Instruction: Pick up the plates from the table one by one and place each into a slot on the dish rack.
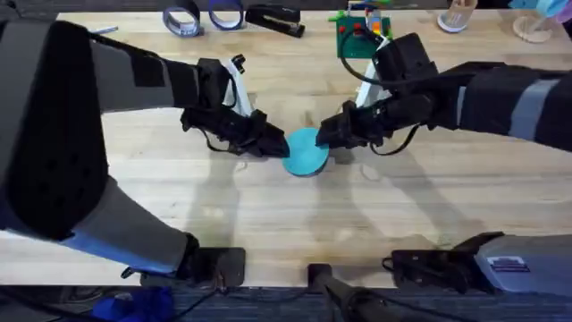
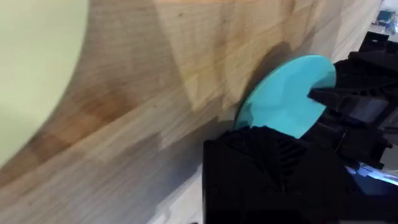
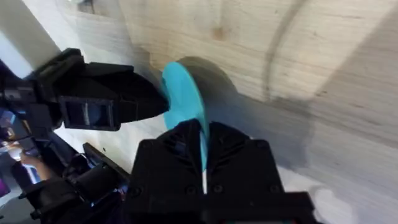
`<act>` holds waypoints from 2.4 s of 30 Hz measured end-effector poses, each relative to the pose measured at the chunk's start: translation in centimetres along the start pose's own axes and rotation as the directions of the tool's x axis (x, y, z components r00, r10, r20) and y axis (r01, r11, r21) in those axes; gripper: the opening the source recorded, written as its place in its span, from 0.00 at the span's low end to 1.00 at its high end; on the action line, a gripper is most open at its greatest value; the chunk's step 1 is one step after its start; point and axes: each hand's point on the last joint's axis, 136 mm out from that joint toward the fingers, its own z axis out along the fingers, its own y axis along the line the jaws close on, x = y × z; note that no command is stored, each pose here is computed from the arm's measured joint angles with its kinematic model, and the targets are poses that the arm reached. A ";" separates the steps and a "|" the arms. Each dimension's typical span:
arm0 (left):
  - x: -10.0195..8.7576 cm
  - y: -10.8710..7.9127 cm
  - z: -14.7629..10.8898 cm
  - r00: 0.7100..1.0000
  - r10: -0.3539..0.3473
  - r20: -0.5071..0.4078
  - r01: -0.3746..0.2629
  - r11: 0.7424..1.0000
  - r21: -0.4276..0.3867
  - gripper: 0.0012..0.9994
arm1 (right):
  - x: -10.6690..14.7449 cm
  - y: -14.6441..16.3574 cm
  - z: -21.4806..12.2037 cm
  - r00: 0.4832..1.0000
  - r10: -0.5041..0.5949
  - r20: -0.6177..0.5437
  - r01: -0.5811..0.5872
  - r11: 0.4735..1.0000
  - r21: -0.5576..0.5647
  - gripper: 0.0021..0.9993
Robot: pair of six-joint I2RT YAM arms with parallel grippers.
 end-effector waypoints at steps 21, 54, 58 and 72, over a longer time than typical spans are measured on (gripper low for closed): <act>-3.0 -3.0 -3.8 0.987 0.125 0.105 -0.115 0.988 -0.103 0.04 | 0.4 0.5 -0.5 0.999 -0.038 -0.027 0.038 0.999 -0.002 0.03; 3.4 -11.2 -21.5 0.820 0.477 0.316 -0.195 0.753 -0.629 0.04 | -2.9 3.2 -19.3 0.899 -0.384 0.212 0.249 0.844 0.476 0.03; 3.9 -11.5 -23.0 0.813 0.493 0.310 -0.181 0.719 -0.671 0.04 | -2.5 2.6 -21.5 0.877 -0.405 0.259 0.220 0.817 0.532 0.03; 4.3 -10.8 -23.9 0.820 0.495 0.287 -0.155 0.675 -0.722 0.63 | -2.1 1.3 -26.4 0.818 -0.446 0.364 0.119 0.749 0.651 0.03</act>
